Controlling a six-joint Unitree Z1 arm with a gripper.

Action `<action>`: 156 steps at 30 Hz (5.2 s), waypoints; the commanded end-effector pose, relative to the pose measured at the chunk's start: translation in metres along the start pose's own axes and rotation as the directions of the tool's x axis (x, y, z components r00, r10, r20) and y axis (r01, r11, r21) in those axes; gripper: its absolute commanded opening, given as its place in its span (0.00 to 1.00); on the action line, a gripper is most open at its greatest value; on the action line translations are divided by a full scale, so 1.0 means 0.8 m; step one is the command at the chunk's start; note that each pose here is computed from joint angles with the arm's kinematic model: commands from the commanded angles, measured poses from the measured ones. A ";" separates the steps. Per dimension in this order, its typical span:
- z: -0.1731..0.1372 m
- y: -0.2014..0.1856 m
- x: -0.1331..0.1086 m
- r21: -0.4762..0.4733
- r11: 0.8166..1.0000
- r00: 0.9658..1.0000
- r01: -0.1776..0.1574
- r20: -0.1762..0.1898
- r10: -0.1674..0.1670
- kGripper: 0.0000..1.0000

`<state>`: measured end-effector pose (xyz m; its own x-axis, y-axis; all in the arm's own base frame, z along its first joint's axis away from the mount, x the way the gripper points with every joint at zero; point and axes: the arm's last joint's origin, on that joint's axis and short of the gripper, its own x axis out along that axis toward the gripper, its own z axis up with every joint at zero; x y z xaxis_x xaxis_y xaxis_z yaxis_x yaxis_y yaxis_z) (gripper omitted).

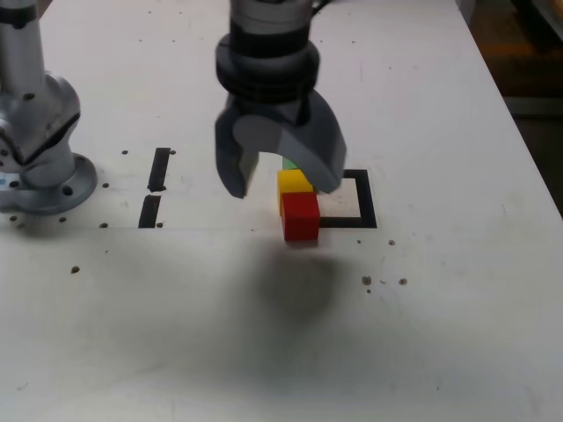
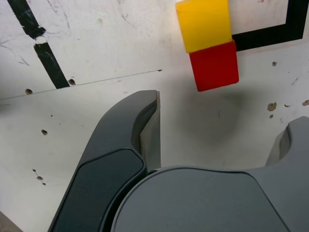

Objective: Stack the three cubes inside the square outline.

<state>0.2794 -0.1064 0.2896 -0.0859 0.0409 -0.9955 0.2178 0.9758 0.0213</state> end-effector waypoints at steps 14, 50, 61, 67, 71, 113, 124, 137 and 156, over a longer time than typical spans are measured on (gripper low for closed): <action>0.039 -0.017 0.032 -0.020 0.997 0.994 0.069 -0.085 -0.070 0.85; 0.078 0.029 0.094 -0.120 0.990 0.982 0.078 -0.160 -0.097 0.41; 0.078 0.029 0.101 -0.091 0.989 0.984 0.117 -0.125 -0.127 0.19; 0.069 0.039 0.101 -0.110 0.988 0.983 0.105 -0.137 -0.119 0.18; 0.064 0.053 0.097 -0.126 0.989 0.987 0.081 -0.130 -0.097 0.18; 0.068 0.054 0.040 -0.094 0.995 0.997 0.041 -0.063 -0.047 0.22; 0.089 0.077 0.068 -0.116 0.993 0.995 0.026 -0.091 -0.037 0.29; 0.094 0.091 0.071 -0.116 0.993 0.997 0.002 -0.078 -0.011 0.41; 0.094 0.088 0.089 -0.098 0.994 0.997 0.037 -0.060 -0.043 0.71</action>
<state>0.3625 -0.0513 0.2128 -0.1539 0.0124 -0.9880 0.1189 0.9929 -0.0061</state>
